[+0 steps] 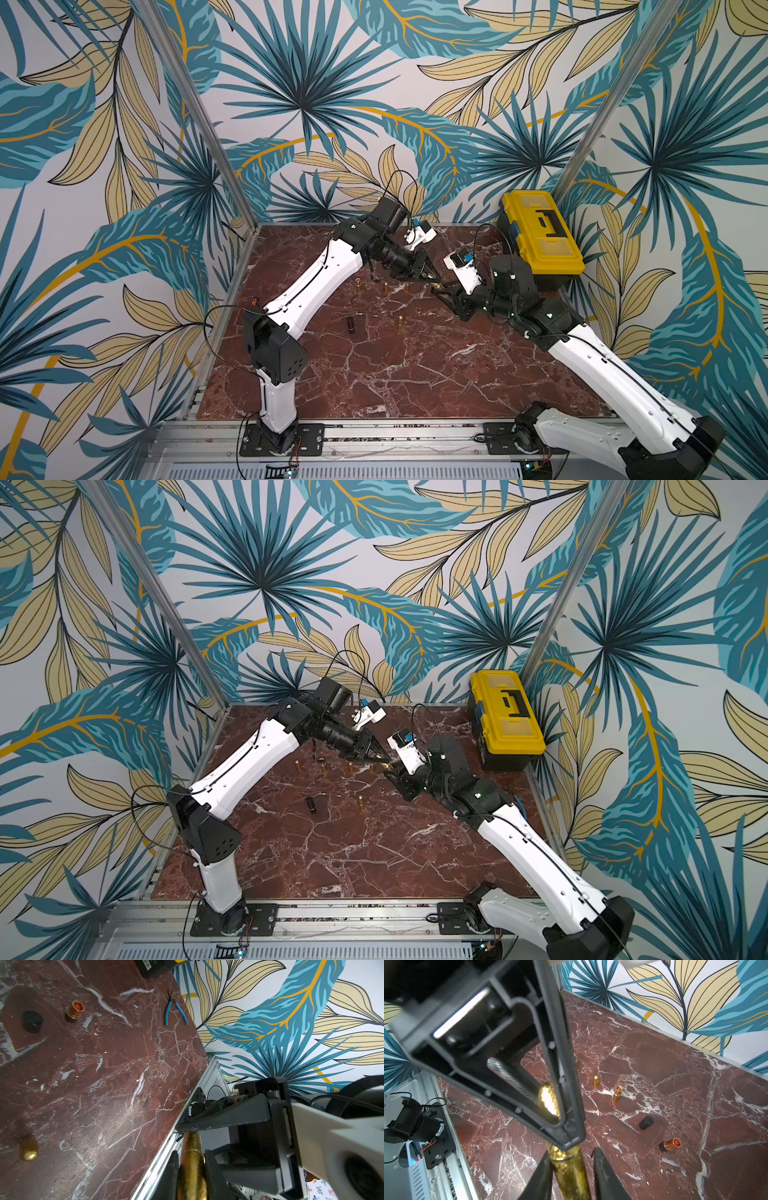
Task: Open the lipstick cap
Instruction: Open the cover of the lipstick.
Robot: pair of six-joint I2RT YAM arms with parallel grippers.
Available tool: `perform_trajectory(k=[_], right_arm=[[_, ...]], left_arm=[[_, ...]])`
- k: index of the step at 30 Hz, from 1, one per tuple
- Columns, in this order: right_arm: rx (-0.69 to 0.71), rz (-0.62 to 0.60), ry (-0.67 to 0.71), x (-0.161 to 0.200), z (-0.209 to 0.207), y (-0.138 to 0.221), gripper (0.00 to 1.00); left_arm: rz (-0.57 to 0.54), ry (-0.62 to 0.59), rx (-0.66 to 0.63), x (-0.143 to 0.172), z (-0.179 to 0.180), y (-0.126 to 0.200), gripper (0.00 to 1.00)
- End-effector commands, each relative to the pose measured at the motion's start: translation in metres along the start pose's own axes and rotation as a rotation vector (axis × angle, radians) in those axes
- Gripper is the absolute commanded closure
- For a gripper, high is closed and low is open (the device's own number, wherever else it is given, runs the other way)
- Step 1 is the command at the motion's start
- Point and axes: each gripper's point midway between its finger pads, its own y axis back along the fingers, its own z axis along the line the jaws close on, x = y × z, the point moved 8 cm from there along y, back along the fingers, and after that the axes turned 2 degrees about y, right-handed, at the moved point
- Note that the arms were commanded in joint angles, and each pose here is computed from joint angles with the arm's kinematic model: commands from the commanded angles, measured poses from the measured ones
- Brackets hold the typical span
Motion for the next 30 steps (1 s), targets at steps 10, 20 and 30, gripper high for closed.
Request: perform_trajectory(k=[10,20,30], right_arm=[[-0.016,0.061,-0.011,0.01,0.002,0.001,0.91],[0.03,0.106,-0.045,0.027,0.001,0.007,0.98],[0.069,0.105,-0.058,0.032,-0.001,0.014,0.99]], left_arm=[[-0.048,-0.019,-0.003,-0.013,-0.001,0.011,1.0],[-0.106,-0.023,-0.013,-0.027,0.006,0.029,1.0],[-0.147,-0.018,-0.016,-0.036,0.01,0.043,1.0]])
